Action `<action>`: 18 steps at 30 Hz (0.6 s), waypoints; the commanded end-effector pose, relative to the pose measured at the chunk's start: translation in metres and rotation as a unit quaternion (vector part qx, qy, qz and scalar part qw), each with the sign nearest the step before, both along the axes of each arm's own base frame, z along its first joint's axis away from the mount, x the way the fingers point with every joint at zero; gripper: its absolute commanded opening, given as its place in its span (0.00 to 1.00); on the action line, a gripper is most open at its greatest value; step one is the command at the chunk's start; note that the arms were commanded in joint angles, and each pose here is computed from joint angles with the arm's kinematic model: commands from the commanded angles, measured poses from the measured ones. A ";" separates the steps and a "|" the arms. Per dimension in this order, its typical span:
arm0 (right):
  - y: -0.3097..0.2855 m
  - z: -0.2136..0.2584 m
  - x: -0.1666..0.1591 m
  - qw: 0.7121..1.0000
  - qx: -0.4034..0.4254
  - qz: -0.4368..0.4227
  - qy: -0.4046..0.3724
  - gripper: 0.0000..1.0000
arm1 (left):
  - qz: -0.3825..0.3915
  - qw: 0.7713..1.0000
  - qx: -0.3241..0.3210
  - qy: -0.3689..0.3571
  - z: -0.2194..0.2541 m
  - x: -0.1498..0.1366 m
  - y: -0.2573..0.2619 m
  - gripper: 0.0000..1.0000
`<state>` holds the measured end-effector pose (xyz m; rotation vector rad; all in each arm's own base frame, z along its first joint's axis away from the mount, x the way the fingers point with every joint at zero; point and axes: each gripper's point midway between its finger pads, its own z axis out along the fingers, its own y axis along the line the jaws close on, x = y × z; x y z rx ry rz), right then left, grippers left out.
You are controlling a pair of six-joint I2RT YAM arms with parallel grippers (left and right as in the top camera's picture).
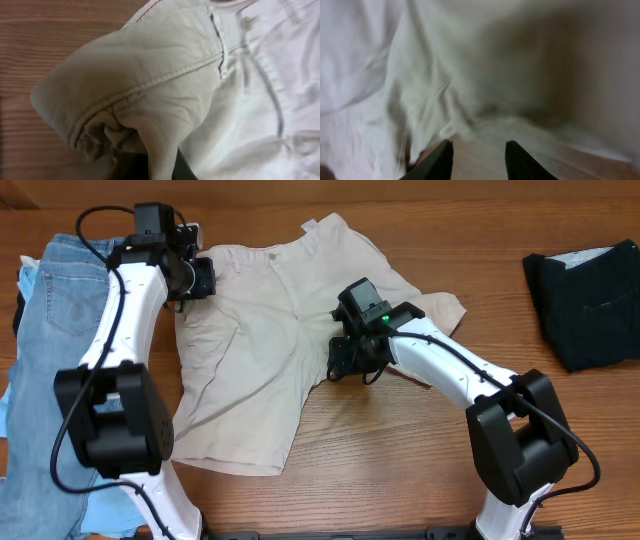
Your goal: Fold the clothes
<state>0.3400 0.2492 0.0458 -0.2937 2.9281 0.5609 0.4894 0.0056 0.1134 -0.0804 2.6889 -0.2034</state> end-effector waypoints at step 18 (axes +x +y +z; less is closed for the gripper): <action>-0.142 -0.037 0.150 0.966 -0.073 -0.179 -0.173 0.21 | 0.017 0.999 -0.040 0.020 0.069 -0.052 -0.065 0.05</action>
